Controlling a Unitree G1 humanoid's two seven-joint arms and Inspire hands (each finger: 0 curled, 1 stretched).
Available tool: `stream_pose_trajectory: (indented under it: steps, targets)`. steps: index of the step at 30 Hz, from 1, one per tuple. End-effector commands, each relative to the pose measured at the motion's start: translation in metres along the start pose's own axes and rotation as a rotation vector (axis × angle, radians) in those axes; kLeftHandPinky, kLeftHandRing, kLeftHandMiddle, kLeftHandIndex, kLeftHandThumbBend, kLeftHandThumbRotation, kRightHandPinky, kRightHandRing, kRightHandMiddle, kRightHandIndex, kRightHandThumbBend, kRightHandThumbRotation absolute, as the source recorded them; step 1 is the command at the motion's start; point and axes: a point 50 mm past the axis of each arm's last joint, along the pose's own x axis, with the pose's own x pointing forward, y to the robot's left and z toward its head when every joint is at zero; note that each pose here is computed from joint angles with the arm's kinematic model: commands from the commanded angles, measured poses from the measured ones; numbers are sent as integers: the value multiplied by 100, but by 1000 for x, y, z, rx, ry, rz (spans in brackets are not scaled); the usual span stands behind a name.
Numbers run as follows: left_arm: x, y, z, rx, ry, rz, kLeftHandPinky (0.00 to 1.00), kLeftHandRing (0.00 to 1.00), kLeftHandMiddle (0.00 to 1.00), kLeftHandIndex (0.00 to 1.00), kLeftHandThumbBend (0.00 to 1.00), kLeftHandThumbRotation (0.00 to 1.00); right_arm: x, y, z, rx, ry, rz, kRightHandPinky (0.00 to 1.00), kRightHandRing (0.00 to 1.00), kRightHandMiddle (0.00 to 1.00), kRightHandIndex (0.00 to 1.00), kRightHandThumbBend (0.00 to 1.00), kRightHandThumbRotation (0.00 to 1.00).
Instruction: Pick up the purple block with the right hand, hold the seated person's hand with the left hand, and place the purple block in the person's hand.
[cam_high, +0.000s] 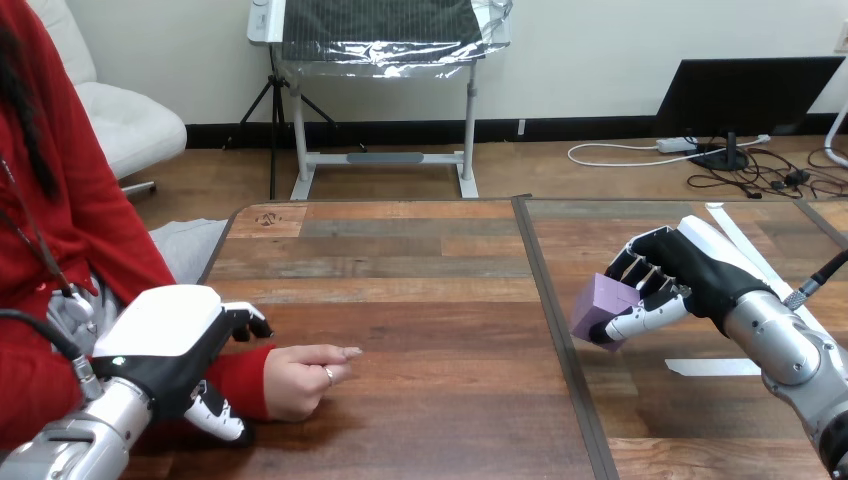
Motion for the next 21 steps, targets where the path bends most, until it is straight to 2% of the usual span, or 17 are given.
stream_pose_trajectory:
  steps: [1, 15, 21]
  targets:
    - [12, 23, -1, 62, 12, 57, 70, 74, 75, 75, 99, 13, 4, -19, 16, 13, -85, -83, 44, 45, 48, 49, 83, 0]
    - [18, 23, -7, 53, 45, 25, 70, 76, 77, 76, 99, 10, 4, -20, 15, 32, -77, -82, 43, 44, 48, 48, 83, 0]
    - [21, 21, -9, 45, 68, -20, 67, 75, 78, 76, 98, 10, 4, -20, 15, 20, -78, -86, 43, 45, 48, 48, 83, 0]
